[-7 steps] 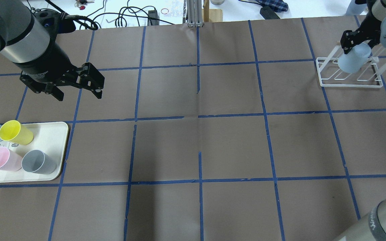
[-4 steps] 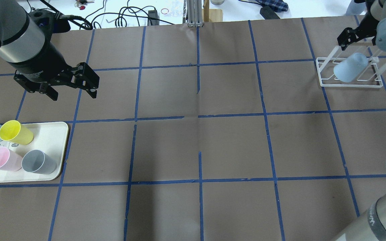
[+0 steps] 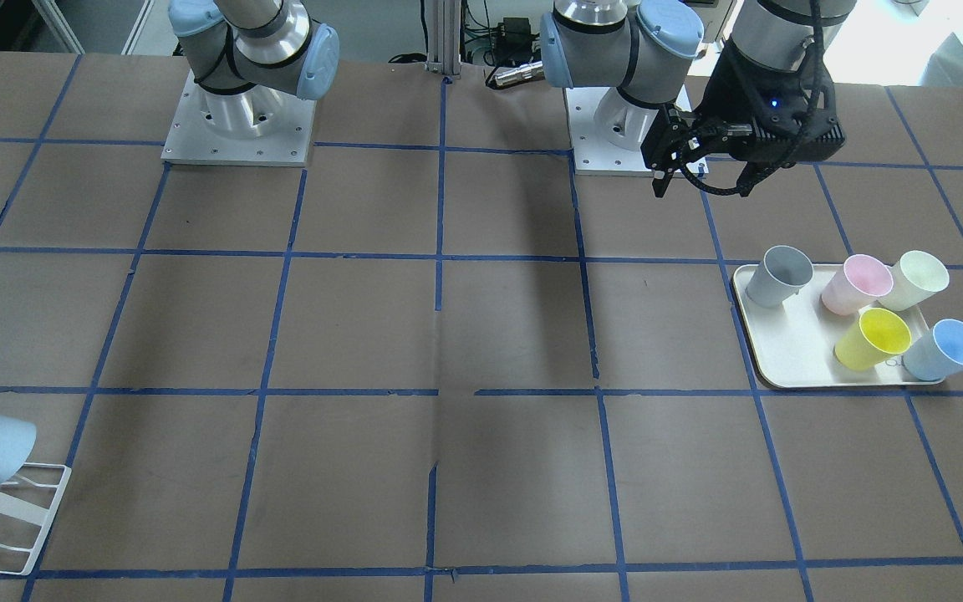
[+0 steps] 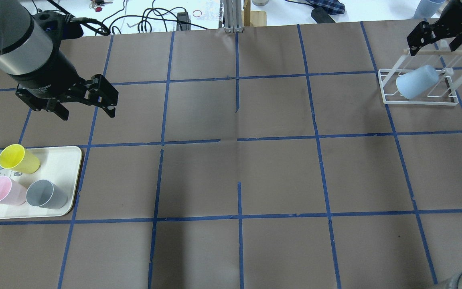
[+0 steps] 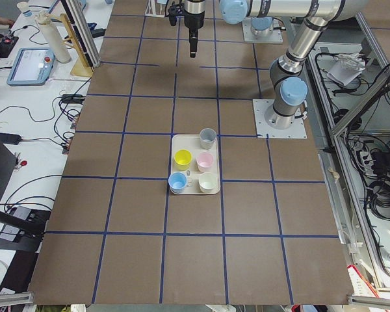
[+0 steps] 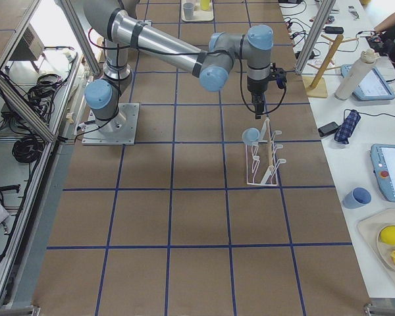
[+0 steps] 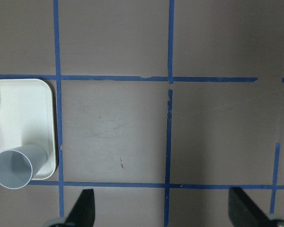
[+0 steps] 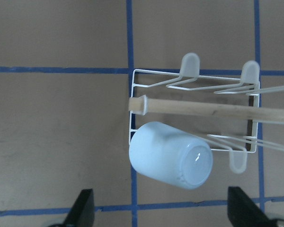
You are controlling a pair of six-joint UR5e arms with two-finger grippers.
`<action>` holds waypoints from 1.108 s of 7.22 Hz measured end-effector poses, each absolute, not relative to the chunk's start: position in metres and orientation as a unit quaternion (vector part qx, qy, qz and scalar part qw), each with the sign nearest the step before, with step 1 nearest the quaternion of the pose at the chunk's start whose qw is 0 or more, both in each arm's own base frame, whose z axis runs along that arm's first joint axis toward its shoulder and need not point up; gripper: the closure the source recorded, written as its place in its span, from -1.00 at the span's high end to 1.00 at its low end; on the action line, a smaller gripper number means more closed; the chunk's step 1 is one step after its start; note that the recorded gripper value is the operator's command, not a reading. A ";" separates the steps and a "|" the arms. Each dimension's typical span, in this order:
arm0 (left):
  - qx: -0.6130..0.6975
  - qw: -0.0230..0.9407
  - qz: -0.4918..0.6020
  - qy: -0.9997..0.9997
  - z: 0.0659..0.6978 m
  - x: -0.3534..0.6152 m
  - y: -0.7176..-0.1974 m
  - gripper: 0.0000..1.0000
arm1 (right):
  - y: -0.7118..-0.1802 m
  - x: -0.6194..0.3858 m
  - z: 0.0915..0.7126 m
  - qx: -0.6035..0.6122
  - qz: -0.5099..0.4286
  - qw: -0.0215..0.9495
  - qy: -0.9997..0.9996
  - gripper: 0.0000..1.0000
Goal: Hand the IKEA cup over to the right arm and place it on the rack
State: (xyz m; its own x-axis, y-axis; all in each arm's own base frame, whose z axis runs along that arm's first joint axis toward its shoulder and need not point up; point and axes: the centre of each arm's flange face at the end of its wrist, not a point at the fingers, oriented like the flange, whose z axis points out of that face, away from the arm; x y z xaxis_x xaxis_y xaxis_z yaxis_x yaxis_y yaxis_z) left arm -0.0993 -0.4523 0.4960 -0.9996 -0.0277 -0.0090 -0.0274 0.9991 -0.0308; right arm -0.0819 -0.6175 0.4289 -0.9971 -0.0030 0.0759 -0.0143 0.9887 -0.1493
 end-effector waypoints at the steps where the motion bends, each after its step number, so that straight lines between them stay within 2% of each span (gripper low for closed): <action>1: -0.014 0.005 -0.014 1.000 0.496 -0.100 -0.451 1.00 | -0.598 -0.056 0.454 0.002 0.067 0.026 -0.997 1.00; 4: -0.014 0.006 -0.017 1.000 0.498 -0.099 -0.450 1.00 | -0.537 0.054 0.512 -0.015 0.051 0.010 -0.999 1.00; 6: -0.014 0.007 -0.020 1.000 0.499 -0.098 -0.451 1.00 | -0.500 0.123 0.532 -0.029 0.051 0.003 -0.998 1.00; 8: -0.015 0.009 -0.021 1.000 0.501 -0.098 -0.449 1.00 | -0.487 0.154 0.536 -0.027 0.053 -0.003 -0.998 1.00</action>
State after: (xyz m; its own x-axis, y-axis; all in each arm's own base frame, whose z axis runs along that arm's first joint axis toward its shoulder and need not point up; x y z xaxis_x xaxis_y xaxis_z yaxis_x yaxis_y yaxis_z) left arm -0.0979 -0.4490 0.5007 -0.9994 -0.0298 -0.0171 -0.0290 0.9987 -0.0418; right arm 0.1543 -0.4868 0.5359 -0.9985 0.0542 -0.0083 0.0548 0.9929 -0.1057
